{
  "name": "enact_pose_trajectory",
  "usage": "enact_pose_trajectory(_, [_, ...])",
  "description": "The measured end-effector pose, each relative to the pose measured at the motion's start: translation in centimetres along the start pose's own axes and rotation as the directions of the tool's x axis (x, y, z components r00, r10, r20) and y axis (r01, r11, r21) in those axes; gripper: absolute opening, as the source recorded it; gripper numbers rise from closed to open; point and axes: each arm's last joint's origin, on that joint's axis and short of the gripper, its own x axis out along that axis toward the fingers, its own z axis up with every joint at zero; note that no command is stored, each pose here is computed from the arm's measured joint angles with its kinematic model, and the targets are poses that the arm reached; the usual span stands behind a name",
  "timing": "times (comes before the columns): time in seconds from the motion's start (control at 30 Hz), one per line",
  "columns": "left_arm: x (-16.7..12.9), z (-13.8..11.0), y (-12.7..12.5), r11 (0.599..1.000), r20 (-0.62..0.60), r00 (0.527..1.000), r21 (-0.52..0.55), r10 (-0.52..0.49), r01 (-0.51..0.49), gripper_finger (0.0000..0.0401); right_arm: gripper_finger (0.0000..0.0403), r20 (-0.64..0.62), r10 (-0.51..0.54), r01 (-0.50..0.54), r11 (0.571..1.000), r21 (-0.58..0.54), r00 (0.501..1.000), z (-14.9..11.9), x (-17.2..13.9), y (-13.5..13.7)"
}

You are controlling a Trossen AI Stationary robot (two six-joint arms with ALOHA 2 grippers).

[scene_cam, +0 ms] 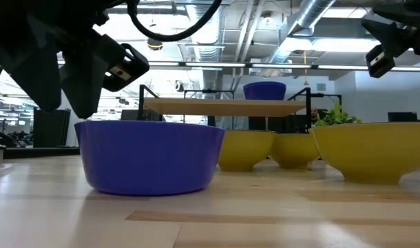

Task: Pick & Place Mini bowls
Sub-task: Stack the blue bowl on top of the blue bowls on the shelf

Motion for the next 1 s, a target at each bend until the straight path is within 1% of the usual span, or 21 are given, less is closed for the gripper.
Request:
enact_pose_trajectory(0.2, [0.0, 0.0, 0.1, 0.997, -0.001, 0.999, 0.073, 0.034, -0.034, 0.0115, 0.0087, 0.0, 0.0, 0.0, 1.0, 0.0, 1.0, 0.0, 0.0, 0.0])
enact_pose_trajectory(0.5, [0.8, -0.3, 0.2, 0.995, -0.025, 0.999, 0.088, 0.04, -0.037, 0.0115, 0.0087, 0.0, 0.0, 0.0, 1.0, 0.0, 1.0, 0.0, 0.0, 0.0])
enact_pose_trajectory(0.6, [1.3, -0.5, 0.2, 0.993, -0.043, 0.999, 0.113, 0.026, -0.021, 0.0115, 0.0087, 0.0, 0.0, 0.0, 1.0, 0.0, 1.0, 0.0, 0.0, 0.0])
enact_pose_trajectory(0.73, [1.4, -0.6, 0.2, 0.987, -0.044, 0.999, 0.158, 0.03, -0.023, 0.0115, 0.0087, 0.0, 0.0, 0.0, 1.0, 0.0, 1.0, 0.0, 0.0, 0.0])
enact_pose_trajectory(1.0, [1.4, -0.5, 0.3, 0.986, -0.04, 0.998, 0.163, 0.039, -0.032, 0.0115, 0.0087, 0.0, 0.0, 0.0, 1.0, 0.0, 1.0, 0.0, 0.0, 0.0])
